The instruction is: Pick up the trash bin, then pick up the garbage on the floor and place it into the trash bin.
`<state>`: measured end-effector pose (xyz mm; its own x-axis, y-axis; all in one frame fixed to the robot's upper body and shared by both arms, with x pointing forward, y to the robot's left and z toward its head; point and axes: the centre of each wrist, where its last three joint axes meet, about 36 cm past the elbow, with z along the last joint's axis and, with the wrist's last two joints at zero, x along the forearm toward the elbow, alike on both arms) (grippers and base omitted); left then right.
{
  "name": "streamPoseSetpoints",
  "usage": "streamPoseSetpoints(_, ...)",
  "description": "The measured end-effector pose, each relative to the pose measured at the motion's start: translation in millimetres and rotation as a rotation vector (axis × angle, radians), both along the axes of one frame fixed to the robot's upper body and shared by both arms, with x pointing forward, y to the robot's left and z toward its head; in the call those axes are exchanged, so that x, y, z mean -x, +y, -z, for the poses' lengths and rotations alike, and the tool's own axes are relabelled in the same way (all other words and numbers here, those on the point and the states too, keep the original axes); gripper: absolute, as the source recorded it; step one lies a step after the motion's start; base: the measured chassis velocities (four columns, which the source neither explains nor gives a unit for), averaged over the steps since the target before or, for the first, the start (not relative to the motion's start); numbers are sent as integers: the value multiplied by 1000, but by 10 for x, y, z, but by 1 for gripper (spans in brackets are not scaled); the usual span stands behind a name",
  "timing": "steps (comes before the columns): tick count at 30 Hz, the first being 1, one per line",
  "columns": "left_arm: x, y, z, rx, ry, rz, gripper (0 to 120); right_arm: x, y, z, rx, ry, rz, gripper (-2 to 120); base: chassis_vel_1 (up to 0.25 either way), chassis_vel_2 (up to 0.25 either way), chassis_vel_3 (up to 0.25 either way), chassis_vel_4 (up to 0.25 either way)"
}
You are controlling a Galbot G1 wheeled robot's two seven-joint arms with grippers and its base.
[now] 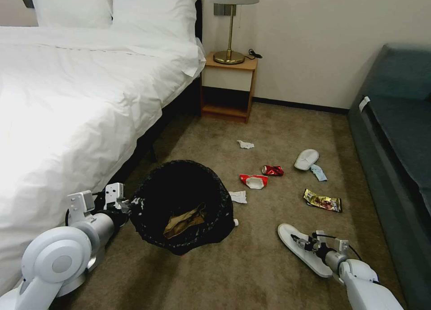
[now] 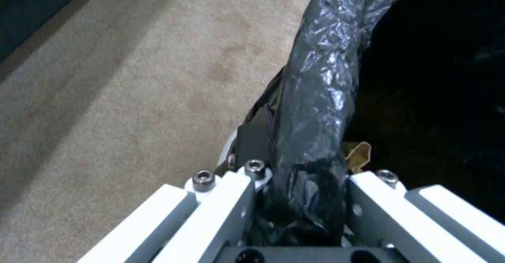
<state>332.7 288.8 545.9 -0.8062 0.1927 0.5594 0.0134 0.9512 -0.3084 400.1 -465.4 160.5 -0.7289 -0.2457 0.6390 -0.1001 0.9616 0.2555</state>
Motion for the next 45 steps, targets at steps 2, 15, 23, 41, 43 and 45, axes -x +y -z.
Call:
streamPoseSetpoints(2, -2, -3, 6, 2, -1, 0, 3, 10, -20, -5, 14, 0, 0, 33, 0, 0, 0, 0)
streamPoseSetpoints(15, -22, 10, 20, -1, -5, 1, 3, 38, -42, -27, 49, -11, -4, 0, 0, 0, 0, 0)
streamPoseSetpoints(23, -33, 23, 43, -2, -6, 2, 3, 37, -187, -281, 76, -73, 4, 0, 0, 0, 0, 0)
streamPoseSetpoints(41, -141, 48, 176, -9, 12, 9, 3, -260, -305, -1729, 137, -375, -51, 0, 0, 0, 0, 0)
streamPoseSetpoints(43, -150, 53, 187, -11, 14, 12, 3, -285, -267, -1863, 136, -402, -62, 0, 0, 0, 0, 0)
streamPoseSetpoints(45, -167, 60, 207, -14, 18, 16, 3, -313, -214, -2042, 135, -437, -75, 0, 0, 0, 0, 0)
